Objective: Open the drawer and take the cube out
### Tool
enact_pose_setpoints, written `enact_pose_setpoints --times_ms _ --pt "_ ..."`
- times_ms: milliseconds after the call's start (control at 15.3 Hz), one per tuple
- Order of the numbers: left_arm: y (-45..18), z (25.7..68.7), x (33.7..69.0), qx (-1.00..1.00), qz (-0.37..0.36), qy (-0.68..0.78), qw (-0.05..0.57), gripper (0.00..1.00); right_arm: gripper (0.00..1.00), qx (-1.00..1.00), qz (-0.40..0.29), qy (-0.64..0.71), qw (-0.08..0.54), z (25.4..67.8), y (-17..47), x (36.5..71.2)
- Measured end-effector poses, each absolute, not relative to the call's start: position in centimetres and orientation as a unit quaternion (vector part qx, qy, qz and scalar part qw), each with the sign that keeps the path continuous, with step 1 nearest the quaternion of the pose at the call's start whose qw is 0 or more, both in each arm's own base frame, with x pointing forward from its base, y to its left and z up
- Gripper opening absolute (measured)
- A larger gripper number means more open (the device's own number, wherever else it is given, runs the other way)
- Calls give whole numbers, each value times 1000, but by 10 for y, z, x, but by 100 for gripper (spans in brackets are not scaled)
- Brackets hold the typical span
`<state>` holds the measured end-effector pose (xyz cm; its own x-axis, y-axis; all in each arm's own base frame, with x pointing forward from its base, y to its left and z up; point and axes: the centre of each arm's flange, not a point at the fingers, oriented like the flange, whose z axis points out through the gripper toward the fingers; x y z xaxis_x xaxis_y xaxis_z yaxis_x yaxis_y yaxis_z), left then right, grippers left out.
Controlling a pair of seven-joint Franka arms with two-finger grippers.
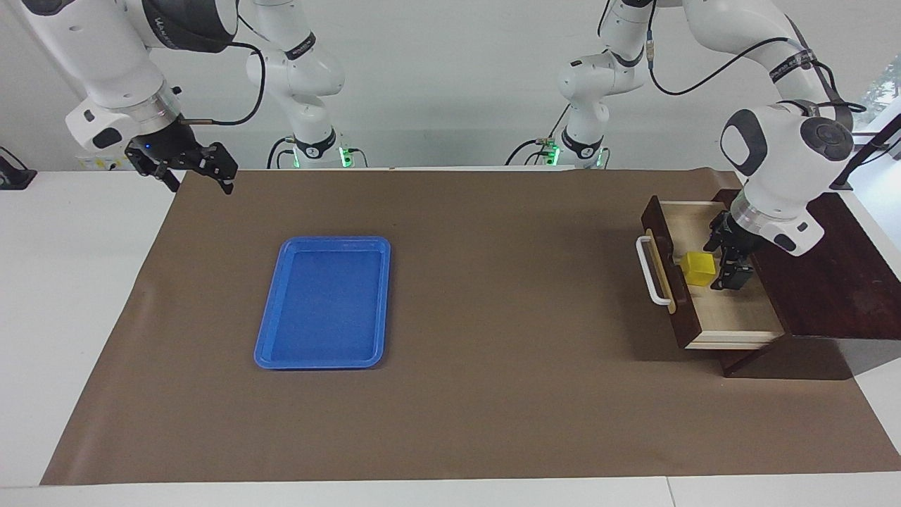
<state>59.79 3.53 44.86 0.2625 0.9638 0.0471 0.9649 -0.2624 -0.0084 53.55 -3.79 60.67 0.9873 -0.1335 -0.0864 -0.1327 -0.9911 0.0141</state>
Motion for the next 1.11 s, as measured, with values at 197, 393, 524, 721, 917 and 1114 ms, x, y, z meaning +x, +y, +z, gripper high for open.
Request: enact_pose_setpoints --times_ms 197,393,524,721,917,1114 --pt "34 449 597 -791 -17 -612 17 56 100 989 -48 -140 -23 599 -23 537" --pt "33 450 597 -790 -17 -613 17 56 100 973 -59 -217 -50 588 -7 536" --pt "32 456 598 -789 -21 -614 14 56 100 955 -71 -278 -73 581 1 537" --pt "33 492 604 -783 -19 -621 3 56 100 920 -91 -367 -107 563 26 541" --pt "20 547 605 -762 -3 -647 2 56 100 876 -124 -445 -135 539 67 549" --pt "-48 572 610 -729 0 -684 3 56 100 828 -168 -508 -170 512 84 562"
